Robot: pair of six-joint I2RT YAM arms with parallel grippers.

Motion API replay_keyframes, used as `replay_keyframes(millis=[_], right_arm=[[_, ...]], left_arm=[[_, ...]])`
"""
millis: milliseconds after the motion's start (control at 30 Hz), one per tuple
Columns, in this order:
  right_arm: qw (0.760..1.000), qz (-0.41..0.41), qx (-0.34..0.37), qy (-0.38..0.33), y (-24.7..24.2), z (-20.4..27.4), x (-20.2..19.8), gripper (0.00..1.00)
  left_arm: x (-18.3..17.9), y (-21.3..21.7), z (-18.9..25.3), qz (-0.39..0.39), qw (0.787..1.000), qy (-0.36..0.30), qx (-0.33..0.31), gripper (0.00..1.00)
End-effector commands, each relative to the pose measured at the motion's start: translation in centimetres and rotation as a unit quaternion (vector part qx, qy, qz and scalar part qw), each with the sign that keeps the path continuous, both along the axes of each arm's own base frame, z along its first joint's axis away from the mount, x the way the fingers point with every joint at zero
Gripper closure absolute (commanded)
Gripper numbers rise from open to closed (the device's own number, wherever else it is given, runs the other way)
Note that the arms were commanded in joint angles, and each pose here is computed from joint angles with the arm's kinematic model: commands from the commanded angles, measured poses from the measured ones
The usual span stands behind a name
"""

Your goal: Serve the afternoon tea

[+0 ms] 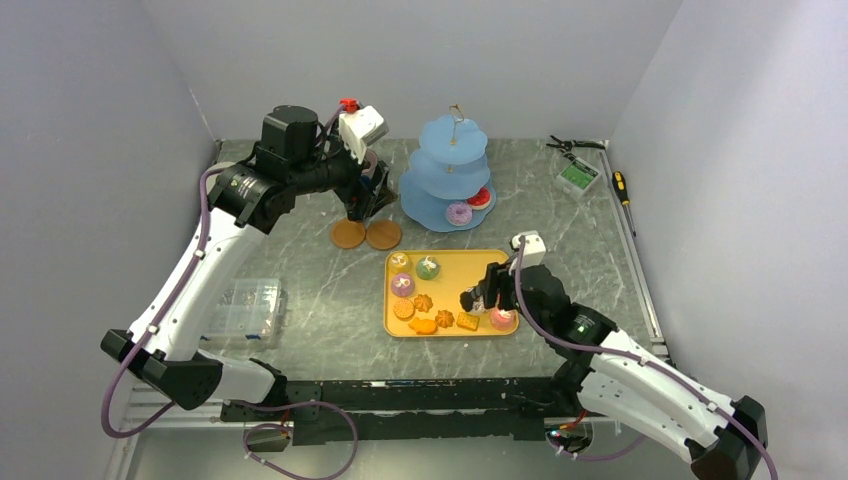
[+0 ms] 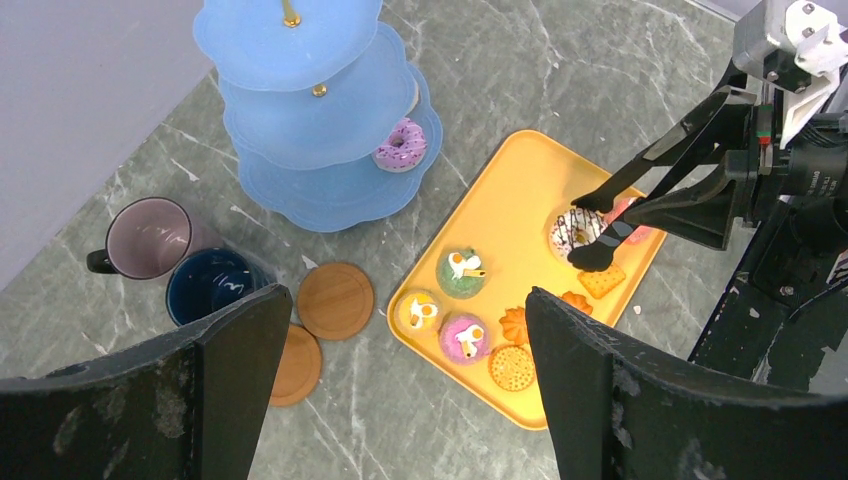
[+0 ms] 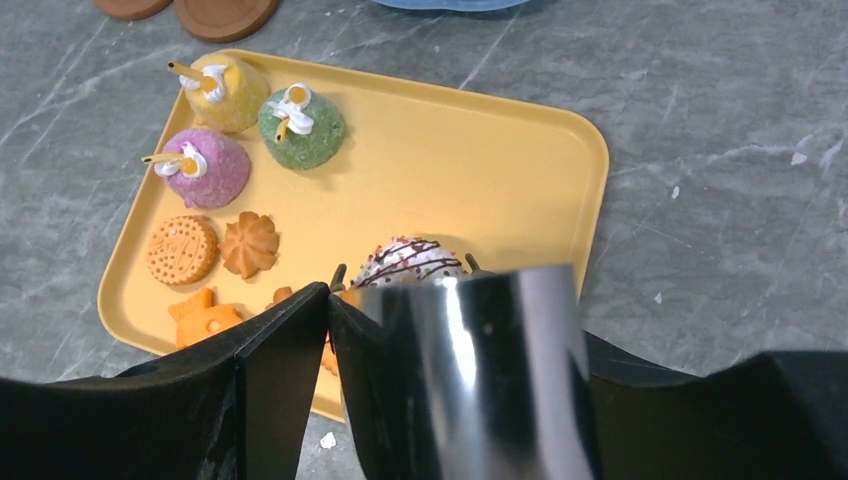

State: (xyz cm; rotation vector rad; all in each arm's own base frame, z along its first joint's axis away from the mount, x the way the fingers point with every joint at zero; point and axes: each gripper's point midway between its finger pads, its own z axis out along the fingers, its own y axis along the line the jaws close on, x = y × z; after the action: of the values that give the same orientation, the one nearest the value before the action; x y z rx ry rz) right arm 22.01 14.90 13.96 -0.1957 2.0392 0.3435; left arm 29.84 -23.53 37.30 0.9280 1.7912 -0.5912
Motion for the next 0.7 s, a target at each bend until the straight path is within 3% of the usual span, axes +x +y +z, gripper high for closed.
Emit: replay_keyframes(millis=[0, 333, 667], right_arm=[[0.999, 0.007, 0.020, -0.024, 1.0, 1.4, 0.5, 0.36], [0.997, -0.010, 0.012, -0.070, 0.4, 3.9, 0.9, 0.57], [0.981, -0.009, 0.075, -0.181, 3.9, 11.3, 4.7, 0.58]], left_arm=[[-0.1, -0.3, 2.2, -0.004, 1.000, -0.019, -0.023, 0.07], [-0.1, -0.2, 2.4, 0.000, 0.999, -0.022, -0.023, 0.07], [-0.1, 0.0, 2.6, 0.003, 0.999, -0.024, -0.022, 0.07]])
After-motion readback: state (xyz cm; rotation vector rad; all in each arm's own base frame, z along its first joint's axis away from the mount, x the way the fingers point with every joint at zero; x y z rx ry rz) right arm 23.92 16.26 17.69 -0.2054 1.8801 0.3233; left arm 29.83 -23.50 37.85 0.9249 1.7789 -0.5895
